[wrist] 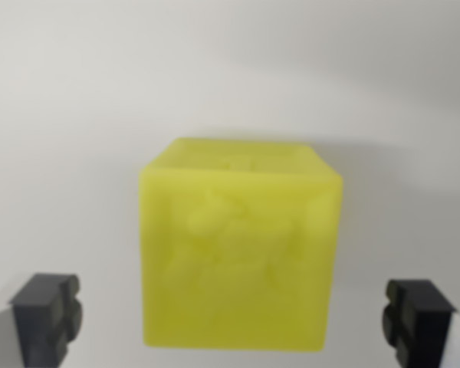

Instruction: Pick yellow cube

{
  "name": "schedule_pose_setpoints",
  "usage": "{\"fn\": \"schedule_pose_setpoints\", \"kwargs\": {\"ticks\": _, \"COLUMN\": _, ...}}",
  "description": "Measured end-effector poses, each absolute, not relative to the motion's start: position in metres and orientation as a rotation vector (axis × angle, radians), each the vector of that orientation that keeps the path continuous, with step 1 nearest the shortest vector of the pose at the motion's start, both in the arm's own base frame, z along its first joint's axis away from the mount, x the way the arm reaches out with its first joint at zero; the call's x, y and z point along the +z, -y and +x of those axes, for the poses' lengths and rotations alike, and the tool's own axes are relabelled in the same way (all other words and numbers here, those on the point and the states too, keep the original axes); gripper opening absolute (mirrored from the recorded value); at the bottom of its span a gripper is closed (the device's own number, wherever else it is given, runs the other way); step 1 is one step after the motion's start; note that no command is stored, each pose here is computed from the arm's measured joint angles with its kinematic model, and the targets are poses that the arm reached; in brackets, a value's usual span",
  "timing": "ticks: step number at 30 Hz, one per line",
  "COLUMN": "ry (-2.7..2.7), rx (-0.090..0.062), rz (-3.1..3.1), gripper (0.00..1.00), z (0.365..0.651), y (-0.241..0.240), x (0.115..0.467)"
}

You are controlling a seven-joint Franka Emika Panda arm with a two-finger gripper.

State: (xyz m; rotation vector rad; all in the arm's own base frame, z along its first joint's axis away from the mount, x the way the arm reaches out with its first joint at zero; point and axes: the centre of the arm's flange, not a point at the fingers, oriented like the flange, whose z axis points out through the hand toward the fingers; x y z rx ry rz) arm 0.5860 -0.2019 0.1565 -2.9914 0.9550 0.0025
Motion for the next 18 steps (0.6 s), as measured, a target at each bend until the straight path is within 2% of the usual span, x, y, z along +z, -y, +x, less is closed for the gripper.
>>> {"fn": "schedule_pose_setpoints", "kwargs": {"ticks": 18, "ry": -0.948, "rx": 0.003, "rz": -2.995, "gripper": 1.0, "z": 0.586, "y": 0.202, "x": 0.115}}
